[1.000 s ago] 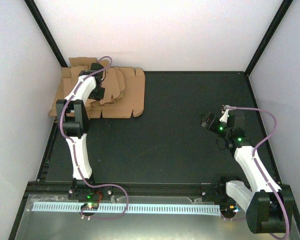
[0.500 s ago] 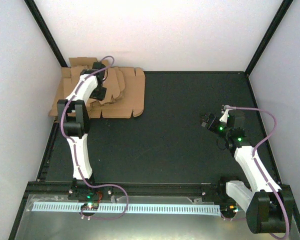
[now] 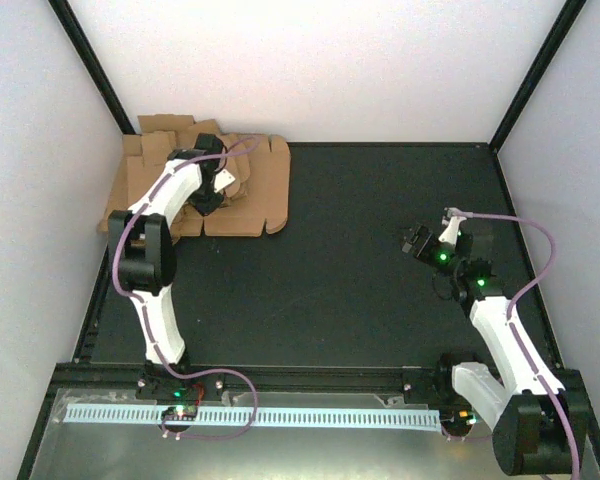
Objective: Fold the paper box
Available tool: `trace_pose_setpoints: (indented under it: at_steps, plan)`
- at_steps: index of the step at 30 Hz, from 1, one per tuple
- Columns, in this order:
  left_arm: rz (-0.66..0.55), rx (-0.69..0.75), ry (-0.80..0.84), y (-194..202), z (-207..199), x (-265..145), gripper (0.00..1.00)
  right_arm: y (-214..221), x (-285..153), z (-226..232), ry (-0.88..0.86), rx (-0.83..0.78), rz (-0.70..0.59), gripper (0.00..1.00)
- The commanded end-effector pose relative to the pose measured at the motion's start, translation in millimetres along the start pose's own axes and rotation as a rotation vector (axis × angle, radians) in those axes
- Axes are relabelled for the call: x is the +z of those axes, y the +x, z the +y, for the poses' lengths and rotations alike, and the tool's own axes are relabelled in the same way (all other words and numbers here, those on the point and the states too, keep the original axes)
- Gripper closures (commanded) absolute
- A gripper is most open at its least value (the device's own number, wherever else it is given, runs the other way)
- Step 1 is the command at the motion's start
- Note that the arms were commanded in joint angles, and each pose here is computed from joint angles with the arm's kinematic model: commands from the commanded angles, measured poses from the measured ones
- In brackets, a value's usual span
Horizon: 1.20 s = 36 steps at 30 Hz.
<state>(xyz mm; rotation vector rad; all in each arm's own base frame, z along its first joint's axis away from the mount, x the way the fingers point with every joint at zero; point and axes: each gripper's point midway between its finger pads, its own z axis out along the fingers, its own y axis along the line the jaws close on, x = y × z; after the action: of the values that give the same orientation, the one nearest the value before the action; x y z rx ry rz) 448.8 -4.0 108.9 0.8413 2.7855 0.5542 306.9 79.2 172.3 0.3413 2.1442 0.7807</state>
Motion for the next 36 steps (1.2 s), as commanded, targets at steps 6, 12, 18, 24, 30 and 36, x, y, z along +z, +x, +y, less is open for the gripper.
trace_pose_setpoints:
  at_steps: [6, 12, 18, 24, 30, 36]
  plan:
    - [-0.161, 0.226, -0.053, -11.3, 14.9, -12.2, 0.59, 5.3, -0.3, 23.0, -0.074, -0.037, 0.015, 0.01]
    - [-0.207, 0.209, -0.048, -20.5, 29.4, -3.0, 0.53, 7.1, -0.7, 23.3, -0.069, -0.045, 0.023, 0.01]
    - [-0.167, 0.235, -0.038, -10.2, 34.4, 15.3, 0.53, 9.4, 2.5, 20.9, -0.06, -0.042, 0.041, 0.01]
    - [-0.171, 0.204, -0.055, -2.5, 47.9, 25.1, 0.52, 12.9, 6.4, 16.7, -0.041, -0.041, 0.067, 0.01]
    - [-0.139, 0.211, -0.018, -7.8, 46.4, 42.2, 0.58, 9.6, 5.3, 18.3, -0.047, -0.047, 0.05, 0.01]
    - [-0.104, 0.226, -0.005, -3.2, 41.6, 58.6, 0.59, 8.3, 5.7, 17.5, -0.037, -0.05, 0.05, 0.01]
